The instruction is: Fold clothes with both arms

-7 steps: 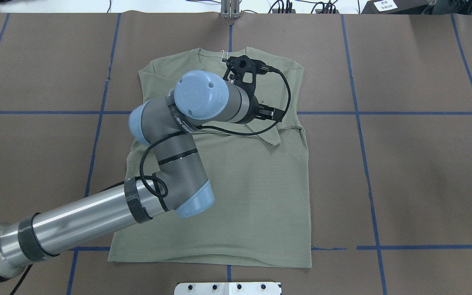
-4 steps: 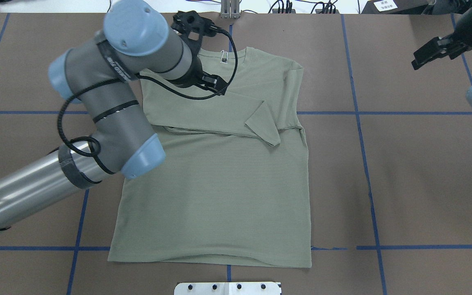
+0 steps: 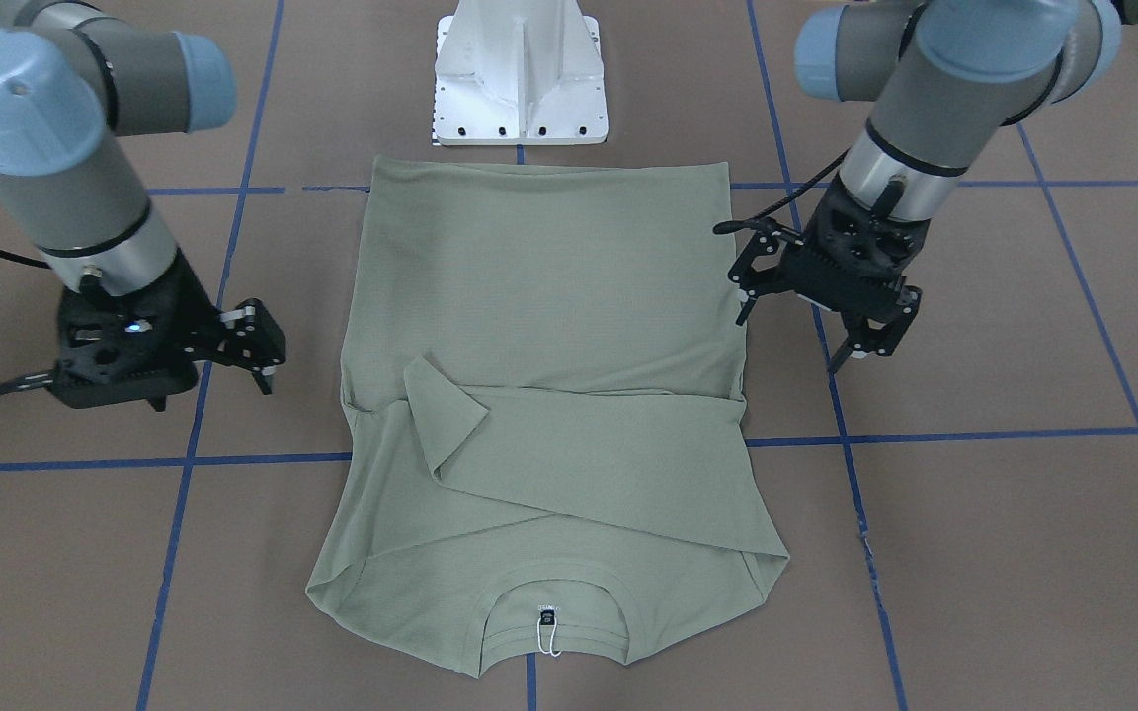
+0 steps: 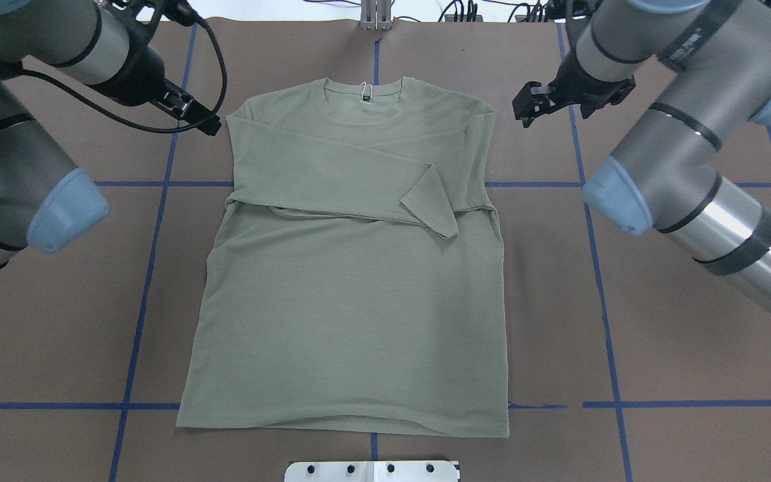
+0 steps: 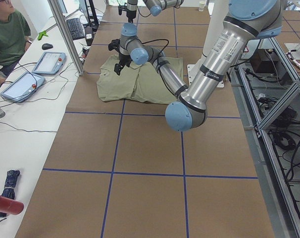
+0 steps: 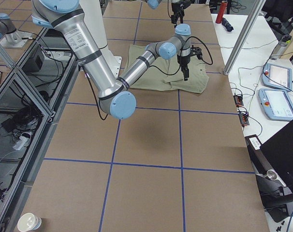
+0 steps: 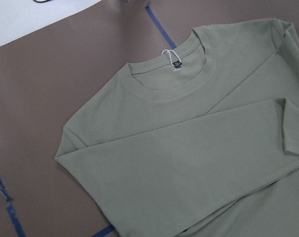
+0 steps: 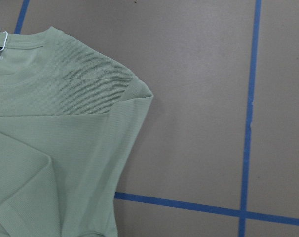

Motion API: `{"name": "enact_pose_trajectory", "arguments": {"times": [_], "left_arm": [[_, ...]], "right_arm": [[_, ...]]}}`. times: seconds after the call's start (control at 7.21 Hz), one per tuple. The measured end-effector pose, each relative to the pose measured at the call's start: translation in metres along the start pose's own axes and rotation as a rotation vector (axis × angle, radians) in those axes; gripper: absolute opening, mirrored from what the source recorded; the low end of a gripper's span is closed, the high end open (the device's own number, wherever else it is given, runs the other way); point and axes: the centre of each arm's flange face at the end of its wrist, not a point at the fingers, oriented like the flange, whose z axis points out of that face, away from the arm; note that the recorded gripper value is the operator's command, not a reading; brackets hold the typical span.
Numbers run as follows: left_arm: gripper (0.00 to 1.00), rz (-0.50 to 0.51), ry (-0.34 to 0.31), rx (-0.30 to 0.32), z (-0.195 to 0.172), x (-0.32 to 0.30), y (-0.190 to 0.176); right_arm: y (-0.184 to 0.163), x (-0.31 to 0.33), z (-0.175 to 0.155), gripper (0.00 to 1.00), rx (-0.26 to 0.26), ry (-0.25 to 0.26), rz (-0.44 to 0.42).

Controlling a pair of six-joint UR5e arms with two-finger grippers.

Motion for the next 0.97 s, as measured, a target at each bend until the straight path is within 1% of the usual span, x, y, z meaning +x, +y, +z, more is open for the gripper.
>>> {"name": "enact_pose_trajectory", "arguments": {"times": [0.14,0.28,0.42,0.69,0.97], "left_arm": [[1.00,0.021,-0.007,-0.007,-0.001,-0.012,0.015],[1.00,0.025,-0.011,-0.010,-0.002,-0.020,0.024],[1.00,0.022,-0.013,-0.012,-0.001,-0.024,0.028],[1.00,0.011,-0.012,-0.012,-0.001,-0.027,0.031],[1.00,0.000,-0.011,-0.010,-0.001,-0.027,0.032]], "right_arm": [[0.002,-0.046,0.018,0.67,0.014,0.030,0.043],[0.007,-0.090,0.037,0.65,0.026,0.060,0.077],[0.017,-0.128,0.054,0.65,0.037,0.088,0.095],[0.039,-0.189,0.089,0.62,0.068,0.159,0.090],[0.049,-0.230,0.117,0.51,0.082,0.222,0.077]]}}
